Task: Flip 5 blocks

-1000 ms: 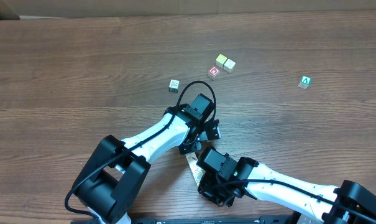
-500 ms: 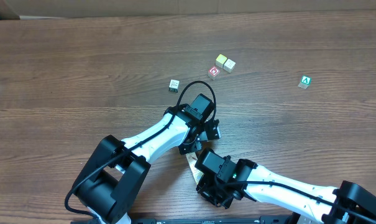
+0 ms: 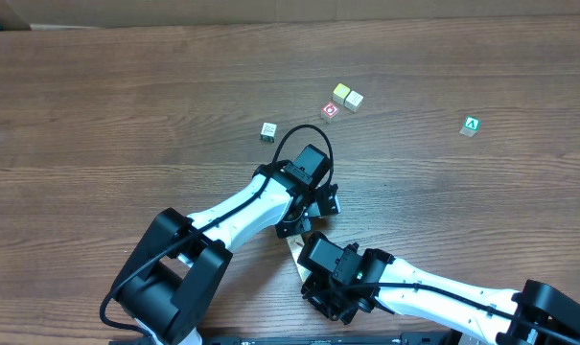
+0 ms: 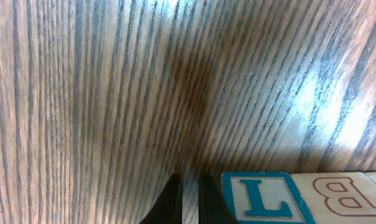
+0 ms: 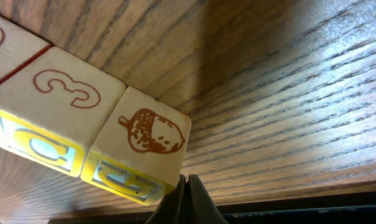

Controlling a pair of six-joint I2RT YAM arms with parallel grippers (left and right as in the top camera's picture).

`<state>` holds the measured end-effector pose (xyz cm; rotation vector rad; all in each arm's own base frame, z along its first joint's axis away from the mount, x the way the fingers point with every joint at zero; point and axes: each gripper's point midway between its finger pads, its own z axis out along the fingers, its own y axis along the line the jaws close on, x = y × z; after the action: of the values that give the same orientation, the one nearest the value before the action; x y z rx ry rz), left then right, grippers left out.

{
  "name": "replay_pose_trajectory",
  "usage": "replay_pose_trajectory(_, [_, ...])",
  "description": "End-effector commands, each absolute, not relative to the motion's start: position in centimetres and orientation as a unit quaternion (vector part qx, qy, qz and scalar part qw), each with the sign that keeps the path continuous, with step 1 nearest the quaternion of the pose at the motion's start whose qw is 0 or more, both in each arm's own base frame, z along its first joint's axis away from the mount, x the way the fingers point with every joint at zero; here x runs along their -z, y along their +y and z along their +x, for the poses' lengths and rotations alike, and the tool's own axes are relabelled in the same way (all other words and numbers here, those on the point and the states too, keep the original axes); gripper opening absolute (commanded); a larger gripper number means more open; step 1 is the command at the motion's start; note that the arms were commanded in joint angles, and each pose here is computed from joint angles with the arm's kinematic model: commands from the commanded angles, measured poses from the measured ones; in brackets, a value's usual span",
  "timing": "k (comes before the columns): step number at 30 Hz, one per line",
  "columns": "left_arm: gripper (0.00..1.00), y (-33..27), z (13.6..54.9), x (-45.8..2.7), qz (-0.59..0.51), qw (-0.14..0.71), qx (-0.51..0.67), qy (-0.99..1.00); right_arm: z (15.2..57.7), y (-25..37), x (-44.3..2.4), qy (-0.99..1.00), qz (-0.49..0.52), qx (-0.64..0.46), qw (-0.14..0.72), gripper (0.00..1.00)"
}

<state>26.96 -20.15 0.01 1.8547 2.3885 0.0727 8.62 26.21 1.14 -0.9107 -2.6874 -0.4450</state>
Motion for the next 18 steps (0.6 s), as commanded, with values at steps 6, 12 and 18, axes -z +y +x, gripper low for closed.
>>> replay_pose_trajectory(6, [0.04, -20.06, 26.24, 0.67, 0.610, 0.045, -0.014, 0.791, 8.69, 26.22, -0.99, -0.927, -0.319, 0.151, 0.125, 0.04])
replay_pose_trajectory(12, [0.04, -20.18, 26.38, 0.66, 0.610, 0.049, -0.014, 0.791, 8.51, 26.34, -0.97, -0.929, -0.315, 0.151, 0.123, 0.04])
replay_pose_trajectory(18, [0.04, -20.25, 26.37, 0.65, 0.610, 0.050, -0.012, 0.791, 8.53, 26.39, -0.99, -0.929, -0.315, 0.152, 0.122, 0.04])
